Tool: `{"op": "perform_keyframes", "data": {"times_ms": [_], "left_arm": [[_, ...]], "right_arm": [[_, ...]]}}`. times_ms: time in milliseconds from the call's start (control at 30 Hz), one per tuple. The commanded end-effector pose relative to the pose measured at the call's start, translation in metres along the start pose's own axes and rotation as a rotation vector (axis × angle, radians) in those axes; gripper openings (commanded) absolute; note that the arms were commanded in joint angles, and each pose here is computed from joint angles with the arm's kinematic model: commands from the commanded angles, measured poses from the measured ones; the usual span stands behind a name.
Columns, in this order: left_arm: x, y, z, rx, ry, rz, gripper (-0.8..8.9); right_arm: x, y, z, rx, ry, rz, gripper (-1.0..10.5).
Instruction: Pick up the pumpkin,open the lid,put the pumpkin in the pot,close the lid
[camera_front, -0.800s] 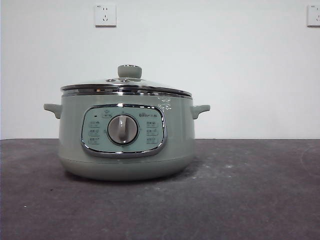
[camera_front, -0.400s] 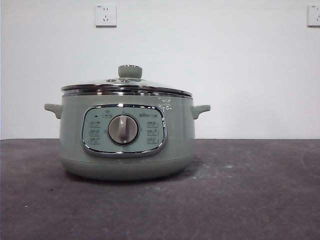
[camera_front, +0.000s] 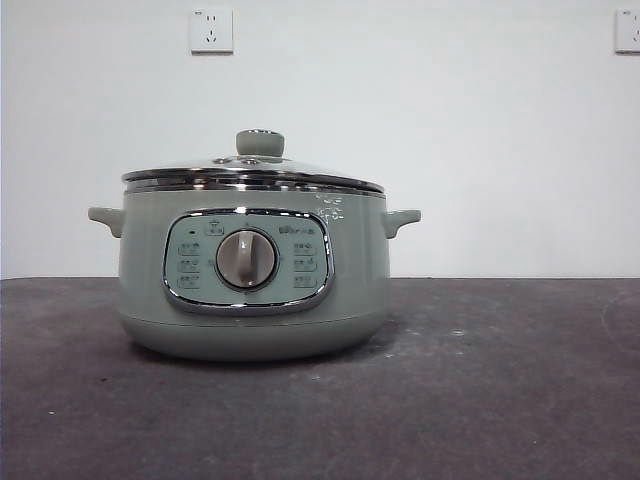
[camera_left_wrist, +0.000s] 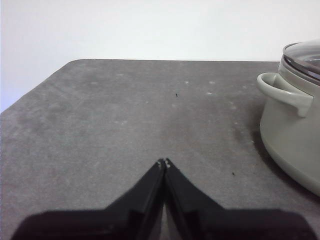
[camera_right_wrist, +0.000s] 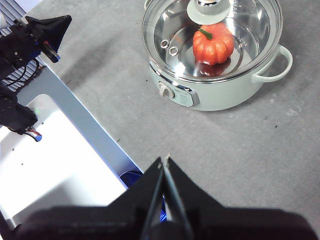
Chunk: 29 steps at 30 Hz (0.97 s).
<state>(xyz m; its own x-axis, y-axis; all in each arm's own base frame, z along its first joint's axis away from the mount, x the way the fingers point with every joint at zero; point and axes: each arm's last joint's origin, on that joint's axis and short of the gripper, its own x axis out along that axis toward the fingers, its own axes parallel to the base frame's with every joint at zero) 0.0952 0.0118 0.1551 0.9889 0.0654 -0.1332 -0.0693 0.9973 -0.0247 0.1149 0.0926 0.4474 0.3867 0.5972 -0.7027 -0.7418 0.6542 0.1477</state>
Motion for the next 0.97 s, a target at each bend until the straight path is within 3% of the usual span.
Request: {"op": "perform_keyframes", "data": {"times_ms": [33, 967], "left_arm": [[0.0012, 0.0004, -0.0057, -0.019, 0.02, -0.001, -0.04], [0.0012, 0.0005, -0.0076, -0.02, 0.04, 0.003, -0.04]], "right_arm": [[-0.001, 0.0004, -0.0017, 0.011, 0.009, -0.001, 0.0], [-0.0007, 0.002, -0.0019, 0.004, 0.012, 0.012, 0.0]]}}
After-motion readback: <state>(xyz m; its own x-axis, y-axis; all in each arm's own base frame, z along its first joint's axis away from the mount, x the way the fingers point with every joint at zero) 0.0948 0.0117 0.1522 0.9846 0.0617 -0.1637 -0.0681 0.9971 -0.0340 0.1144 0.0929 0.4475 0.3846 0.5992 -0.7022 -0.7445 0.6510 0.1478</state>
